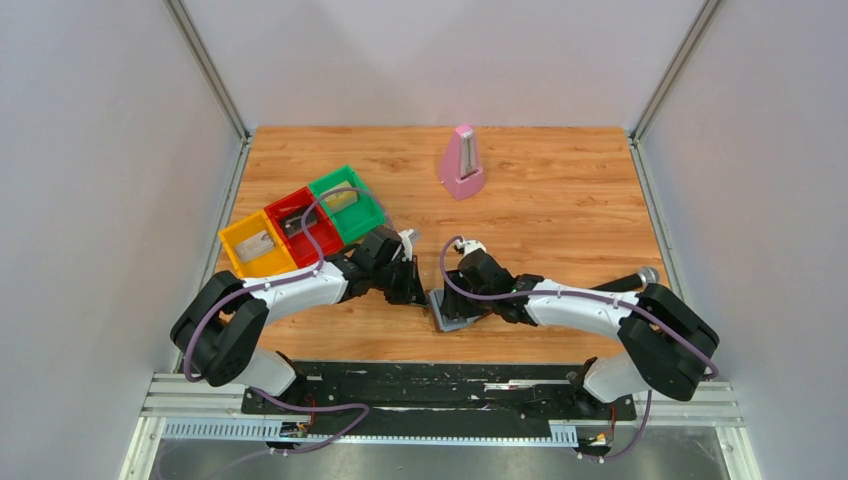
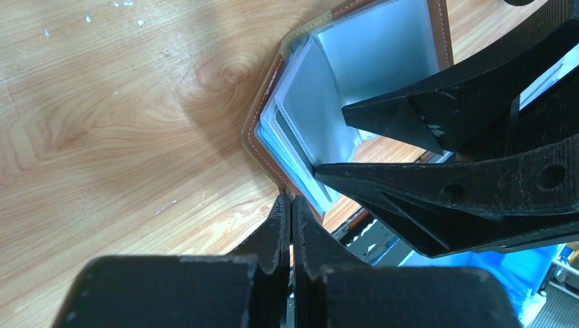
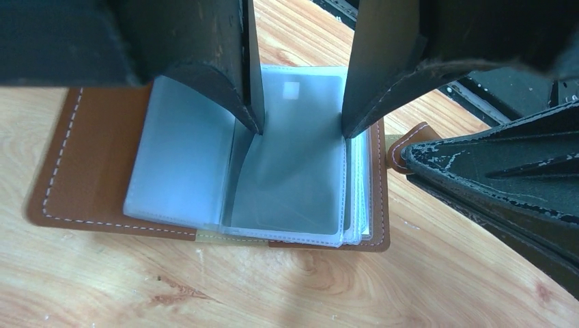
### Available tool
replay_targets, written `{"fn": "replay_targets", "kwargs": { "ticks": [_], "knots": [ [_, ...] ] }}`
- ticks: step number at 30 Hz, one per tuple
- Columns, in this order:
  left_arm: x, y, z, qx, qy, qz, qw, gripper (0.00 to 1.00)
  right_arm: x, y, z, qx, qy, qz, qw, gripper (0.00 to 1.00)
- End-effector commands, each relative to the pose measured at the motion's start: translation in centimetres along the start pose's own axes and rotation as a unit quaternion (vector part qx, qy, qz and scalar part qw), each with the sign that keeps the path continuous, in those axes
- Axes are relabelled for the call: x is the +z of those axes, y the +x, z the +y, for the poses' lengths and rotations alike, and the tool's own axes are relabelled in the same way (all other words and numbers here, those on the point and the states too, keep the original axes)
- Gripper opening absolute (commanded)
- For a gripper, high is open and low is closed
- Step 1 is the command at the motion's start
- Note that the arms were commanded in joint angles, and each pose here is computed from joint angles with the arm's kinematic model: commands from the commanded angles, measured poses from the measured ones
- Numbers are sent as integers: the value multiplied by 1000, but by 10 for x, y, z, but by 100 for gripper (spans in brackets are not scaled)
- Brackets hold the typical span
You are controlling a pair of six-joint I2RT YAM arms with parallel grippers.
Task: Take the credit cards out of the card holder
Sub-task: Remove the credit card from the card holder.
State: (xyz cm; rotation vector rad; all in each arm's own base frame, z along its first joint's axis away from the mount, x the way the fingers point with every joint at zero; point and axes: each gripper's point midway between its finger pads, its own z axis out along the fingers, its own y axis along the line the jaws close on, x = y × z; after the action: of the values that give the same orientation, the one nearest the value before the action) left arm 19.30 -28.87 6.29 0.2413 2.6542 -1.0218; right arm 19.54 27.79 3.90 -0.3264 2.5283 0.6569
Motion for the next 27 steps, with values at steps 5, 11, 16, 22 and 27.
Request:
{"fn": "replay_targets", "kwargs": {
  "ticks": [5,11,16,22,27],
  "knots": [
    [-2,-10,-12,19,12,-10,1000,0,-10,-18,-9,-8,41,-32,999,46],
    [-3,-9,-9,20,5,-10,1000,0,-16,-20,-11,-9,47,-37,998,47],
    [-2,-8,-6,20,0,-9,1000,0,-20,-21,-15,-8,55,-42,998,47],
    [-2,-8,-4,20,-5,-8,1000,0,-27,-24,-16,-7,58,-50,997,46],
    [-3,-8,2,20,-24,-7,999,0,-33,-26,-15,-13,56,-55,997,44]
  ]
}}
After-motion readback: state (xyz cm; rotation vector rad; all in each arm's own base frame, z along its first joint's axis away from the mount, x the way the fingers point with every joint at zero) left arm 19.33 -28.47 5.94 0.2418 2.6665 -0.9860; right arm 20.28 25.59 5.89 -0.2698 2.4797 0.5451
